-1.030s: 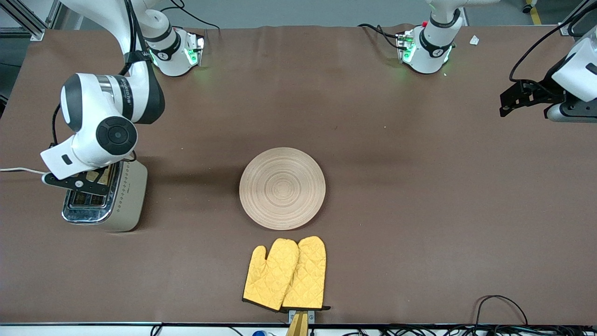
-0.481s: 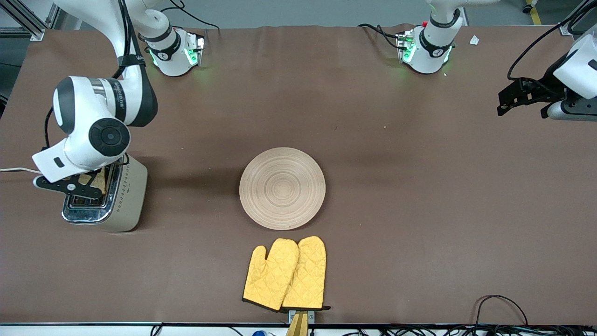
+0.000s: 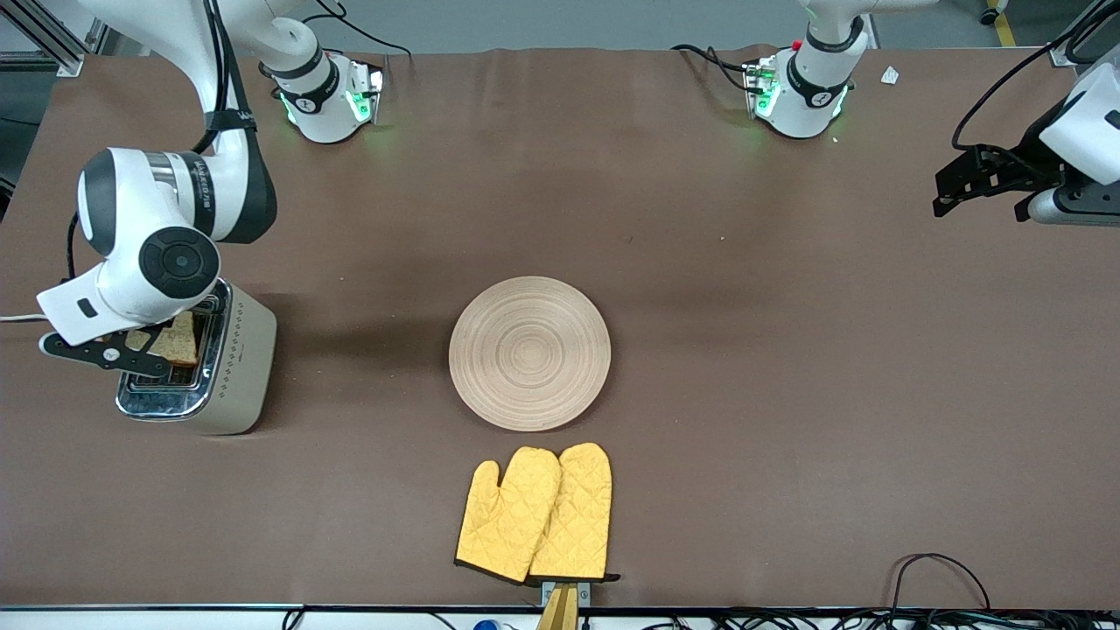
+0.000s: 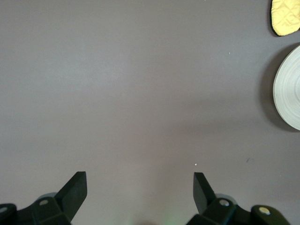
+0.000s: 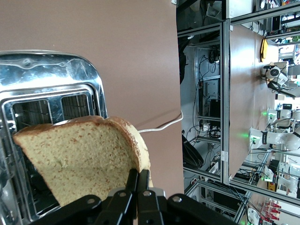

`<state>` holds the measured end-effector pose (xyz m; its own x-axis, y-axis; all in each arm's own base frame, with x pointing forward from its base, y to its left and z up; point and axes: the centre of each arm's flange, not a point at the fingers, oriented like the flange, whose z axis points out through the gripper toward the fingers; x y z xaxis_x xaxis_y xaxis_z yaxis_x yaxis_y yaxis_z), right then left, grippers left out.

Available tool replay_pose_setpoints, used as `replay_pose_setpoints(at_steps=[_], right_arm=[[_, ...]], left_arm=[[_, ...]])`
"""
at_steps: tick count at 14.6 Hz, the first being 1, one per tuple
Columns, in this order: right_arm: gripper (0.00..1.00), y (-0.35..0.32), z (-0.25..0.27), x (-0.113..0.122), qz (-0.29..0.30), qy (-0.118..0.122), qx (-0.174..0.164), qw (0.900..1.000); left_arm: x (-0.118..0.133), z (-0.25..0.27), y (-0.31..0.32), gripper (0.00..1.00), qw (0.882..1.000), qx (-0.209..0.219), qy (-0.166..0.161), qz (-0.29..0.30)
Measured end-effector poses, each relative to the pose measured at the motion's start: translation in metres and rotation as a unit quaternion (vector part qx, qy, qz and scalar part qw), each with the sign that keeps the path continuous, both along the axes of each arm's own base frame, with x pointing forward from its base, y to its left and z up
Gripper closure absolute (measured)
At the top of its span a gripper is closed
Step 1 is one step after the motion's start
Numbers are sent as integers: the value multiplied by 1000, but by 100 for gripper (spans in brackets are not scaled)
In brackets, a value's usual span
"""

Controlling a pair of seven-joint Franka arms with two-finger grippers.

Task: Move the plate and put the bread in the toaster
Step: 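Lower the bread into the toaster slot with the right gripper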

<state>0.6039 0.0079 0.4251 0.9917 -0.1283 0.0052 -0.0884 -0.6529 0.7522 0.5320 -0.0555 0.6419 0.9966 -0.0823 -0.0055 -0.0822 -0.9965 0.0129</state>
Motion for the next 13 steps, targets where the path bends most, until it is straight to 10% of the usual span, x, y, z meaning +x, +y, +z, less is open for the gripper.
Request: replay_pose_setpoints(at_steps=[13], right_arm=[[98,10,-11,1,-26,-52,2,998]], left_arm=[[0,1,0,0,1000,0,-1,0]])
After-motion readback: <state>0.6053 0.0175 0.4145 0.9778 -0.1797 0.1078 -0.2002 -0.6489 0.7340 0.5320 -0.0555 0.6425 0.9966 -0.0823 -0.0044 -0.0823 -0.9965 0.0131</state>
